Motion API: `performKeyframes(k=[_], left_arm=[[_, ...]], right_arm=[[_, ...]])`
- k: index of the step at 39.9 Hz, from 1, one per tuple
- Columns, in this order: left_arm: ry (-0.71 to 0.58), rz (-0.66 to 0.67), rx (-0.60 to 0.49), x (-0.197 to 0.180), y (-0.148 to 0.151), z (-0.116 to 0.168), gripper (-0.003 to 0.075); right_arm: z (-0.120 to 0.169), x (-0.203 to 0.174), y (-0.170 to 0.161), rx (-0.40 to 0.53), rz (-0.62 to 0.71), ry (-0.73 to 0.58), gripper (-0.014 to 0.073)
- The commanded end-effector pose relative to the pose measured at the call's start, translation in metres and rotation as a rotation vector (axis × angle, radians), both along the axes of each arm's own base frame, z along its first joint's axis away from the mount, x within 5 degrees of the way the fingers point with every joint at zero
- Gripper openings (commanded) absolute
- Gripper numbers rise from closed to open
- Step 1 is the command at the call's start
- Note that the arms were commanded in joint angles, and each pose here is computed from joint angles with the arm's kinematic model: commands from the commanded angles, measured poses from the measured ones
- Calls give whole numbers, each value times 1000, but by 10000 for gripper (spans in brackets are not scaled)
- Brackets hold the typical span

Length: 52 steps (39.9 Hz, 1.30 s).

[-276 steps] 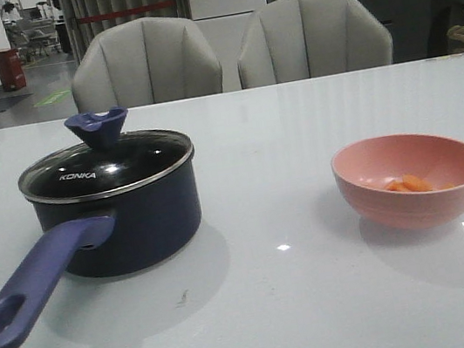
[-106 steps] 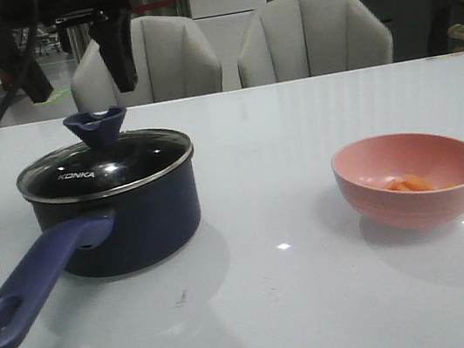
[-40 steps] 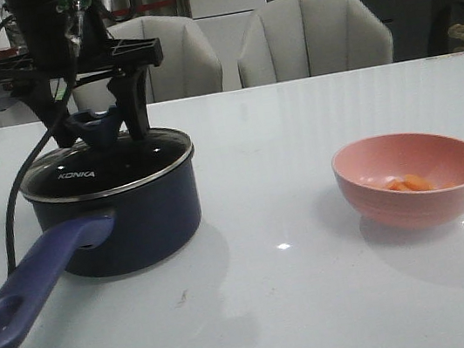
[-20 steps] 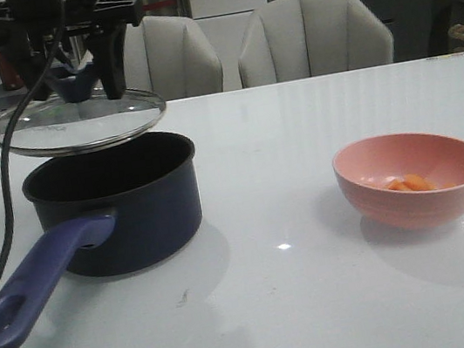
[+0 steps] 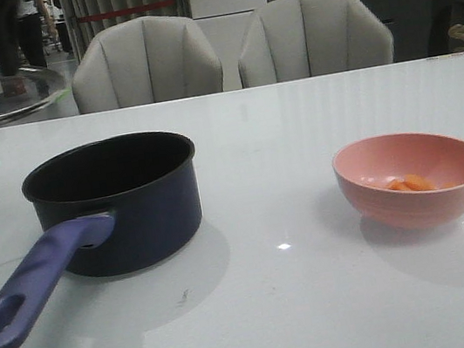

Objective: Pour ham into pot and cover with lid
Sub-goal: 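Grip the knob and lift the glass lid off the saucepan, then set the glass lid down on the table beside the saucepan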

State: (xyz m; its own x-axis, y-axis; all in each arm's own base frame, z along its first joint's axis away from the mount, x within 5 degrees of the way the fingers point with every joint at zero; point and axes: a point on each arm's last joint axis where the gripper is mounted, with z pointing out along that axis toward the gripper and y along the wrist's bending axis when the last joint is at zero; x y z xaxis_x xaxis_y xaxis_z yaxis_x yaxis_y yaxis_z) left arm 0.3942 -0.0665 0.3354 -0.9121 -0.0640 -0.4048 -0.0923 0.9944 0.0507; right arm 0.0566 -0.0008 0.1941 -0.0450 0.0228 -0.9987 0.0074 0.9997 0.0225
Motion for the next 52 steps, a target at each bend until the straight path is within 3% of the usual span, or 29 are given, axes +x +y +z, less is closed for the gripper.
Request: performKeyframes(k=[1, 9, 16, 24, 36, 43, 52], left_arm=[[-135, 57, -87, -16, 32, 30, 333], [-100, 118, -104, -24, 72, -9, 333], [-73, 105, -114, -28, 73, -54, 333], [-66, 105, -121, -32, 72, -86, 333], [39, 96, -117, -25, 71, -117, 334], [38, 94, -116, -23, 71, -120, 341], [29, 93, -117, -22, 71, -121, 485]], right_arm=[[10, -2, 0, -12, 0, -98, 143], [10, -2, 0, -12, 0, -98, 143], [10, -2, 0, -12, 0, -98, 143], [10, -2, 0, -12, 0, -98, 143], [10, -2, 0, -12, 0, -98, 143], [10, -2, 0, -12, 0, -98, 143], [10, -2, 0, -12, 0, -98, 143]])
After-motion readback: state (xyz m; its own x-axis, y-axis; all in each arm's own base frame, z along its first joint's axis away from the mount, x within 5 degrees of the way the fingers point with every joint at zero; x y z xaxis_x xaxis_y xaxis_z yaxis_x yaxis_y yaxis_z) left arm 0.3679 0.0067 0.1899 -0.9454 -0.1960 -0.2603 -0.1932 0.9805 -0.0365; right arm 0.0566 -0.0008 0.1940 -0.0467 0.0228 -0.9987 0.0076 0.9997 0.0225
